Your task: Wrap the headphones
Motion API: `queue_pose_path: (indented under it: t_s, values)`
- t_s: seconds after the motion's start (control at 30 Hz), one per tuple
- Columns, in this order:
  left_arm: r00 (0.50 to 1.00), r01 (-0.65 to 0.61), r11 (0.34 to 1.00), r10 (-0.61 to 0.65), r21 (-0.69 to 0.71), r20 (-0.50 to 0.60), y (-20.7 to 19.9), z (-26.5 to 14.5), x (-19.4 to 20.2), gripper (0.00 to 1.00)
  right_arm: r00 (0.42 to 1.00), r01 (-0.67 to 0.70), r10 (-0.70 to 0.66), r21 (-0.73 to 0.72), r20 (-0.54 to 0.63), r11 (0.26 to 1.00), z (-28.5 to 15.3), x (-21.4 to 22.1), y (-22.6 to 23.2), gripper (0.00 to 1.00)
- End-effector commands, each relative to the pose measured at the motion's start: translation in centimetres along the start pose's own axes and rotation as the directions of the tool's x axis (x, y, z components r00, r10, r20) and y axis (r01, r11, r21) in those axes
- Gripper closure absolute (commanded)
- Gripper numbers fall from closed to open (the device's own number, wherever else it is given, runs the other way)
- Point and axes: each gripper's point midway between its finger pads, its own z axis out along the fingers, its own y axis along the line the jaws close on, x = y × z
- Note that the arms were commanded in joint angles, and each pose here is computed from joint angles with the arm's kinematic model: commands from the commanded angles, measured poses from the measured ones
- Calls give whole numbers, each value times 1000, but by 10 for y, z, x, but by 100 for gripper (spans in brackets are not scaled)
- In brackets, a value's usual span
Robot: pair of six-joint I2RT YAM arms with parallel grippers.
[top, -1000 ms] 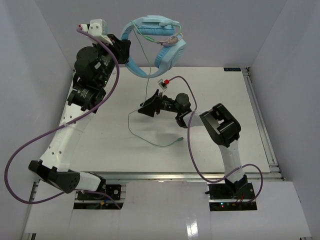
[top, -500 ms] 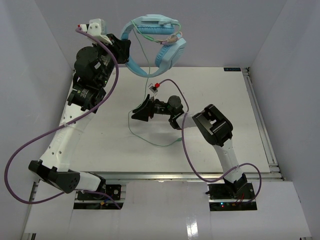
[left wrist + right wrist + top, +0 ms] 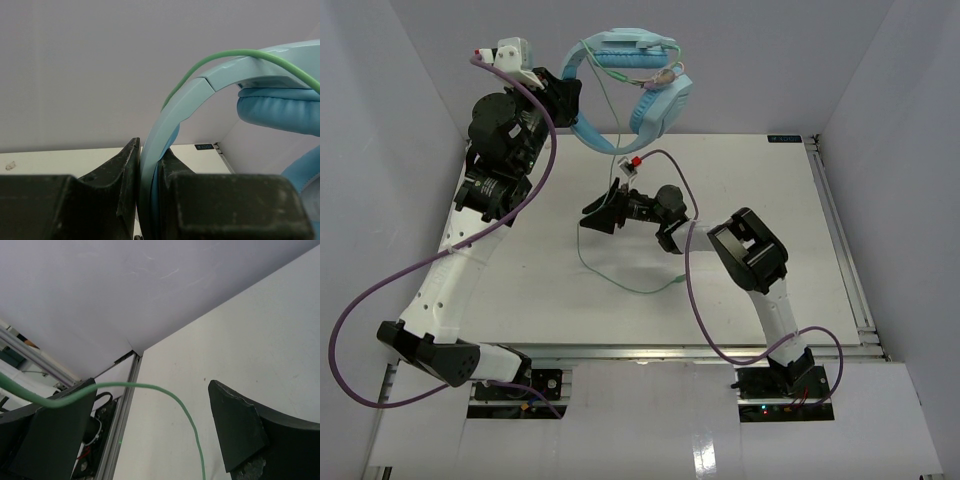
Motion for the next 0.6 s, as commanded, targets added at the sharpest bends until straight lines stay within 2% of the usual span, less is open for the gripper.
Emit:
queue_pose_path:
  t_s: [0.0,0.27,0.37,0.43,0.57]
  values:
    - [985,72,996,-80,57,152,-18,-17,-57,100,826,489,-360,-234,433,841,-6,-105,123,0]
    - [986,74,996,-81,52,148,-17,-17,-55,100,809,474,-327,-214,489,854,-9,-123,133,14]
    - [986,74,996,-81,53,146,-17,-17,-54,100,815,430,-275,-215,510,877,-9,-130,130,28]
    - [986,76,996,-82,49,147,-16,-18,-54,100,827,414,-252,-242,502,877,-6,-129,133,41]
    - [986,70,997,-75,43,148,-15,-18,-54,100,871,341,-182,-296,456,892,-6,-118,143,56]
